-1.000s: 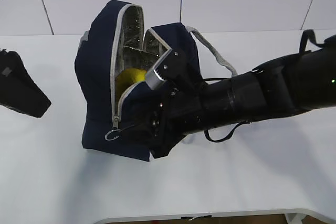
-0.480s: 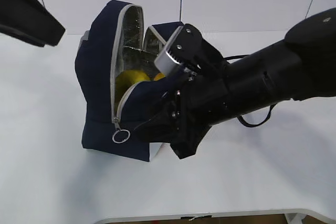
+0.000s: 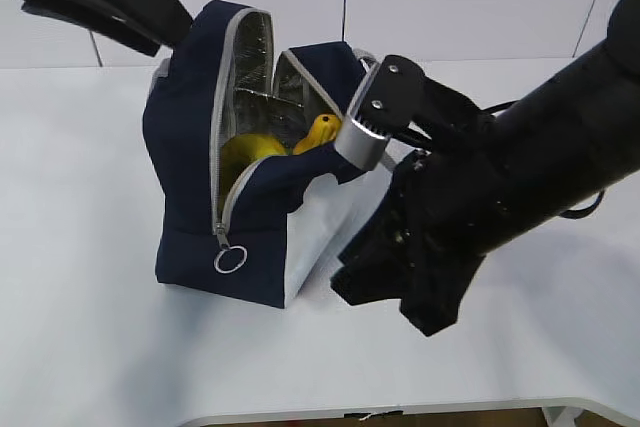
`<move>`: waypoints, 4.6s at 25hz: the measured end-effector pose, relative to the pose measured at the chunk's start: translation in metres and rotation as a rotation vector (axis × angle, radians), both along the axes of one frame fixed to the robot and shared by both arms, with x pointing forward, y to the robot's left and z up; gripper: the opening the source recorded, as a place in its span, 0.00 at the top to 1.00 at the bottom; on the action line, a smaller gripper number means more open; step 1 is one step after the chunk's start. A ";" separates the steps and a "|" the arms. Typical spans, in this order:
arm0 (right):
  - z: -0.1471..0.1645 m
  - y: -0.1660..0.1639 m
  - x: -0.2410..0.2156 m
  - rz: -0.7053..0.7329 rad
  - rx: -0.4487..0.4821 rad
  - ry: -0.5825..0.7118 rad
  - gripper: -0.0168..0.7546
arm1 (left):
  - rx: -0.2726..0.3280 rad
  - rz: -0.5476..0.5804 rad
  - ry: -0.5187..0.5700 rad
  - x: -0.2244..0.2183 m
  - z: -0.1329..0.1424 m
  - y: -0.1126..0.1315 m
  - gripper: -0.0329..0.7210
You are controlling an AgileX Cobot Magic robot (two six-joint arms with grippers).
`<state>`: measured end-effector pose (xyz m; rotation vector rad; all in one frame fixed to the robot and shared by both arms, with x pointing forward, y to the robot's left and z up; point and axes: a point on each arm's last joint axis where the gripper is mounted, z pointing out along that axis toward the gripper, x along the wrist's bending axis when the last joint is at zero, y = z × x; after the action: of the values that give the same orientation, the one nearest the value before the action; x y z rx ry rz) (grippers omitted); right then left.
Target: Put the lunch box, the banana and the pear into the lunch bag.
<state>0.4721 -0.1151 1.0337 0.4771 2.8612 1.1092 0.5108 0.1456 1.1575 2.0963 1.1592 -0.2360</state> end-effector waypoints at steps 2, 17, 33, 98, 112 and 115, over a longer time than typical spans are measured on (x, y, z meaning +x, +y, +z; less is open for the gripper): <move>0.006 -0.006 -0.003 -0.028 -0.078 0.057 0.67 | -0.024 -0.002 0.028 0.011 -0.005 -0.006 0.64; 0.048 -0.025 -0.001 -0.229 -0.353 0.235 0.68 | -0.120 0.032 0.182 0.095 -0.059 -0.036 0.64; 0.048 -0.030 0.001 -0.290 -0.392 0.230 0.68 | -0.205 0.114 0.243 0.154 -0.109 -0.054 0.46; 0.088 -0.032 0.014 -0.330 -0.388 0.070 0.68 | -0.486 0.327 0.117 0.212 -0.110 -0.052 0.50; 0.088 -0.032 0.014 -0.335 -0.386 0.073 0.68 | -0.449 0.273 0.190 0.213 -0.111 -0.012 0.50; 0.088 -0.032 0.014 -0.336 -0.386 0.074 0.68 | -0.448 0.248 0.178 0.212 -0.101 -0.007 0.50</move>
<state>0.4862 -0.1476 1.1213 0.9344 2.8058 0.4832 0.7227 0.1384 1.0564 1.5507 1.3171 -0.5205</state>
